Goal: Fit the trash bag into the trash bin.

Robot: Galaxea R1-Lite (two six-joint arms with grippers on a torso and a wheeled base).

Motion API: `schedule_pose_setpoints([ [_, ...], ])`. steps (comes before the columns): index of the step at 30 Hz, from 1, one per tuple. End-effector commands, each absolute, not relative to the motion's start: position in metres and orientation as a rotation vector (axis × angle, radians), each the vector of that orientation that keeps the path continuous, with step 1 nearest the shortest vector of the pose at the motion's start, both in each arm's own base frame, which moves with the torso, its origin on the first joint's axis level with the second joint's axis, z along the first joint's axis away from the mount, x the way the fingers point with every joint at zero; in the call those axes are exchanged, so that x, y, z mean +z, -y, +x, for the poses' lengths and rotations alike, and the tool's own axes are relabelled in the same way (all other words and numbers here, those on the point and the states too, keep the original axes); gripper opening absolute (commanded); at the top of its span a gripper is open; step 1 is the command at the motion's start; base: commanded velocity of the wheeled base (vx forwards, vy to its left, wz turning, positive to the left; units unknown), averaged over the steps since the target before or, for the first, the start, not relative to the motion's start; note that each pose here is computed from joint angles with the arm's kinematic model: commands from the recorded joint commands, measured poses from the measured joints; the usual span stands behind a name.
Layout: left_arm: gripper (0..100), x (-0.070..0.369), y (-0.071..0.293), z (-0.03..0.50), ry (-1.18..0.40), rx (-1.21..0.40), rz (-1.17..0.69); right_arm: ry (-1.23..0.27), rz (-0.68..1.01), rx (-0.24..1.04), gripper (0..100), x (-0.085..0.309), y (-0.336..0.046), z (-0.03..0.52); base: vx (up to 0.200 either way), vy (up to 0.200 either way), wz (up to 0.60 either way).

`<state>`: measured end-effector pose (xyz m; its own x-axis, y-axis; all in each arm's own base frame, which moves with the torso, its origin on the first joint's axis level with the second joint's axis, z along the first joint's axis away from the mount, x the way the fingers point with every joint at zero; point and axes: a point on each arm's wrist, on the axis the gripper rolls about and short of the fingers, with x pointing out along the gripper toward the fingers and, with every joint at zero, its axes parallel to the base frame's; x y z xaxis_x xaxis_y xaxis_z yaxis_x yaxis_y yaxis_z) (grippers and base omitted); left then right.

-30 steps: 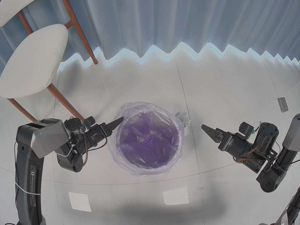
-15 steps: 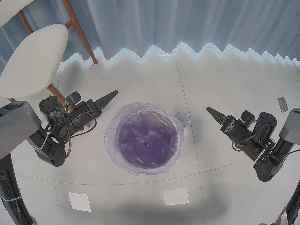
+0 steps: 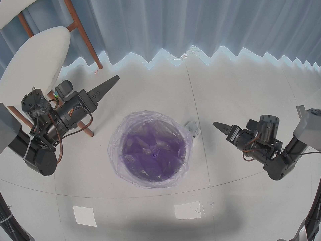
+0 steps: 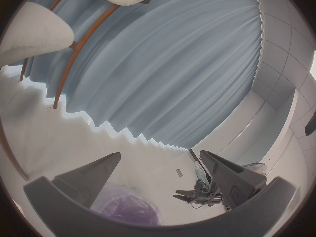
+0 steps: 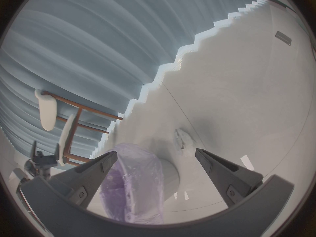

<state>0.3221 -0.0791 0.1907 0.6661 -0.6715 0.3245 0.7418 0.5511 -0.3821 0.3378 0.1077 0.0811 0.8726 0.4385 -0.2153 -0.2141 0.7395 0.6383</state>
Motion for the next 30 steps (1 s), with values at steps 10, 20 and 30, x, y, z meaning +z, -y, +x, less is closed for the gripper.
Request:
schedule_pose_setpoints([
  [10,100,0.222,0.074,0.293,0.24,-0.875,-0.477,-0.448,0.336,0.356,100,0.035,-0.156,0.419,0.0,-0.2,0.0],
  [20,100,0.218,0.074,0.284,0.252,-0.858,-0.408,-0.478,0.215,0.435,100,-0.012,-0.196,0.421,0.0,-0.08,0.0],
  [30,100,0.214,0.082,0.27,0.221,-0.887,-0.418,-0.432,0.168,0.49,100,-0.029,-0.218,0.424,0.0,0.08,0.0],
])
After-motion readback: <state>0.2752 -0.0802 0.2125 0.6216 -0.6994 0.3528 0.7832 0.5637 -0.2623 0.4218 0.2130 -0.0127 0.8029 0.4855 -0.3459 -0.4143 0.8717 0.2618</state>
